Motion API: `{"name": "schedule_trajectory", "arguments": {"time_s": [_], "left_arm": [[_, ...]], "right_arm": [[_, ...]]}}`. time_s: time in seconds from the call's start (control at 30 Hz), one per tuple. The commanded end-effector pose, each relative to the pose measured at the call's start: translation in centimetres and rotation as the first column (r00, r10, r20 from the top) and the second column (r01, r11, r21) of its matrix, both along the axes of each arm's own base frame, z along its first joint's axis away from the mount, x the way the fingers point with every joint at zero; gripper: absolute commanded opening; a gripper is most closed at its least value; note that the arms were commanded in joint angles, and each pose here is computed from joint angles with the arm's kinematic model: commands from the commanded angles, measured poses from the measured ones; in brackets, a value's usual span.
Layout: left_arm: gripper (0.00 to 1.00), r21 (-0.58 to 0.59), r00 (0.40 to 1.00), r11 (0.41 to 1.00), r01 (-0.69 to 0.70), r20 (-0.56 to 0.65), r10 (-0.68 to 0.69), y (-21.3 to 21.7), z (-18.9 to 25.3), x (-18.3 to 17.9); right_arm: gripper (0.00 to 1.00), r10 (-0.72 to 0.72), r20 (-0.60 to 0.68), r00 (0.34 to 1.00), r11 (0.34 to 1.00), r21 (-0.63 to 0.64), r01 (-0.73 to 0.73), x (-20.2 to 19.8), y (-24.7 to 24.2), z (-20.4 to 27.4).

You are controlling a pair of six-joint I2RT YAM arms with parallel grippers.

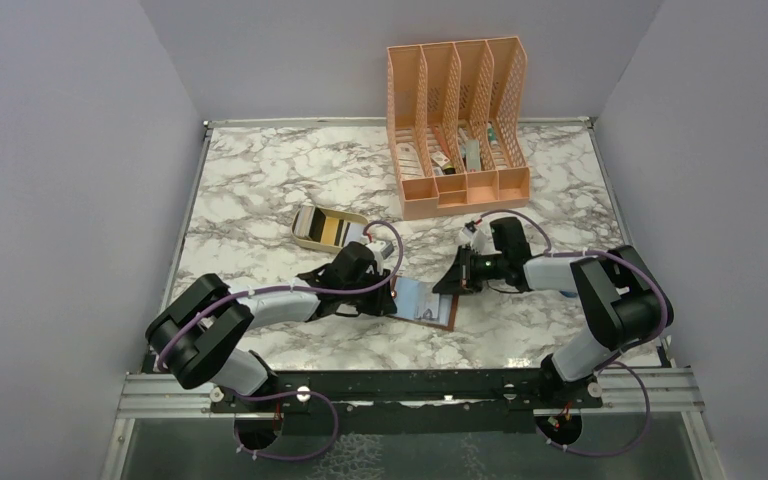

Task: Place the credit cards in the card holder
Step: Insert the credit card into the card holder.

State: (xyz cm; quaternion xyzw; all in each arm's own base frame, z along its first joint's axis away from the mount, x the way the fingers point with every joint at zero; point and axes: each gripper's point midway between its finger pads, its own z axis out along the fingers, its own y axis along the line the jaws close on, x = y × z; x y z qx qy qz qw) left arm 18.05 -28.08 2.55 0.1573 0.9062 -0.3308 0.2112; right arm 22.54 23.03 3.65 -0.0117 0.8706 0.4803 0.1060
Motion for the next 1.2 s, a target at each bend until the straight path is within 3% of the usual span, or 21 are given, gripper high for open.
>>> {"name": "schedule_trajectory", "arguments": {"time_s": [0.0,0.57,1.17], "left_arm": [[0.24,0.012,1.0,1.0,-0.01,-0.027,0.01,0.4,-0.6,-0.9],[0.24,-0.058,0.999,0.998,-0.023,-0.043,0.02,-0.8,0.2,-1.2],[0.24,-0.092,0.999,0.996,-0.02,-0.049,0.015,-1.5,0.8,-1.4]], "right_arm": [[0.01,-0.037,0.061,0.997,0.999,-0.005,0.037,1.1,0.0,0.0],[0.01,-0.059,0.021,0.998,0.998,-0.001,0.059,0.2,-0.2,-1.6],[0.01,-0.065,0.062,0.996,0.997,-0.026,0.066,0.9,1.5,-1.4]]}}
